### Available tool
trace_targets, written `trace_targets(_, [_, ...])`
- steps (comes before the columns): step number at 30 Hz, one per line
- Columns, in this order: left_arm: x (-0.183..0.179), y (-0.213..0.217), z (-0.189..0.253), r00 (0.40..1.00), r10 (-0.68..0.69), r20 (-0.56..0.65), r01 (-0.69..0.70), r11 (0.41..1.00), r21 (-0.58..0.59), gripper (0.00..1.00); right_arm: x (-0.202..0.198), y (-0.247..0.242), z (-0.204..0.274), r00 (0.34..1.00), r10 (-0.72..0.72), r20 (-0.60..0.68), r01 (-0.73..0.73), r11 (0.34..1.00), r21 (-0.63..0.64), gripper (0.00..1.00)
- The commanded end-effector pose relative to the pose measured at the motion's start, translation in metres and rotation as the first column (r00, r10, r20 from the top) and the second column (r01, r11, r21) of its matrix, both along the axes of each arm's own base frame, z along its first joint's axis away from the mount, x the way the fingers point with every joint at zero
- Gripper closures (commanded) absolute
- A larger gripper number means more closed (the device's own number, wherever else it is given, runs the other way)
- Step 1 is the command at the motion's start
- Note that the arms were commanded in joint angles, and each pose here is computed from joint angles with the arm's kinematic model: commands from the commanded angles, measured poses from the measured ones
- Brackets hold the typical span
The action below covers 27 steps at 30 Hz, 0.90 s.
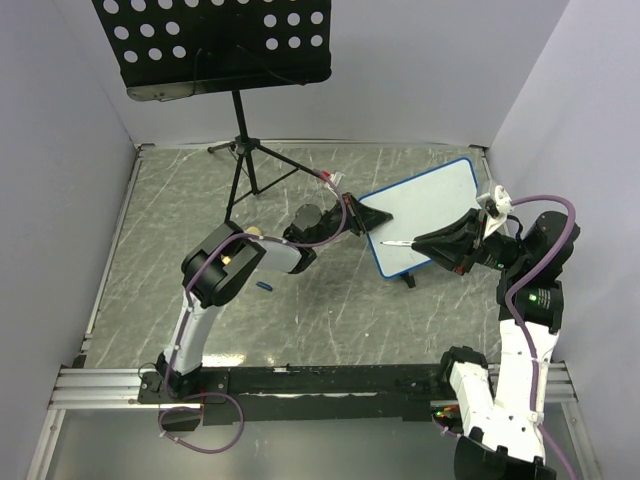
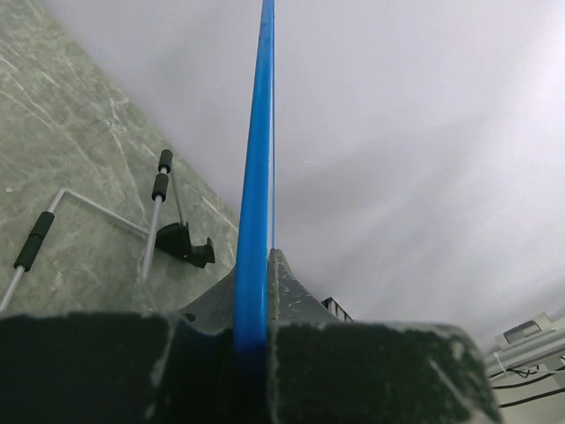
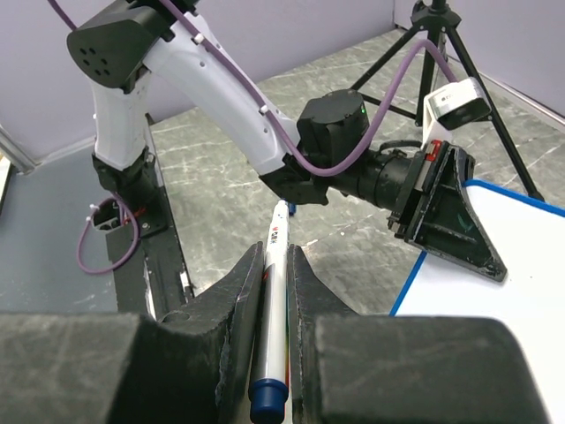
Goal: Write a sentence on the whiteboard
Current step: Pick up the whiteboard from the whiteboard stand.
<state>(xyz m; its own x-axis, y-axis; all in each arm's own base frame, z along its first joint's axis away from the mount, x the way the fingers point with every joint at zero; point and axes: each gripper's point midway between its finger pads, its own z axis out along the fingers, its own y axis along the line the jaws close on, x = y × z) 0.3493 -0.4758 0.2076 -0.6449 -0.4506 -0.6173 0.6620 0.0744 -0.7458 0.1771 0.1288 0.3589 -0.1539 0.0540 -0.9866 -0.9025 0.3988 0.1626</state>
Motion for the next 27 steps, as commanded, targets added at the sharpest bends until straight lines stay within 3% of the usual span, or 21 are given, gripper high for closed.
trace_targets(1, [-0.024,0.031,0.11,0.966,0.032,0.257,0.028,0.974,-0.226,0.99,-0.018,0.005,0.018,0.995,0.067,0.068,-0.066,0.998,-0.019,1.0])
trace_targets(5, [-0.033,0.056,0.128,0.956,0.05,0.288,0.008,0.98,-0.196,0.99,-0.02,0.005,0.027,0.988,0.033,0.148,-0.022,0.997,-0.073,1.0])
trace_targets(6, [-0.043,0.067,0.15,0.944,0.061,0.323,0.007,0.979,-0.206,0.99,-0.021,0.004,0.026,0.989,0.026,0.148,-0.013,0.997,-0.082,1.0])
trace_targets(11, [-0.066,0.096,0.131,0.973,0.041,0.228,-0.036,0.999,-0.025,0.99,-0.019,0.005,0.02,0.982,0.006,0.186,0.026,0.985,-0.168,1.0])
trace_targets(14, [-0.084,0.126,0.127,0.974,0.103,0.2,-0.112,0.993,0.032,0.99,-0.019,0.017,0.01,0.978,0.043,0.206,0.004,0.975,-0.221,1.0])
trace_targets(18, [-0.113,0.171,0.122,0.97,0.192,0.15,-0.201,0.978,0.049,0.99,-0.032,0.051,0.001,0.959,0.179,0.218,-0.122,0.96,-0.25,1.0])
trace_targets(27, [-0.151,0.229,0.107,0.945,0.308,0.114,-0.308,0.951,-0.019,0.99,-0.036,0.084,-0.002,0.925,0.304,0.228,-0.225,0.922,-0.317,1.0])
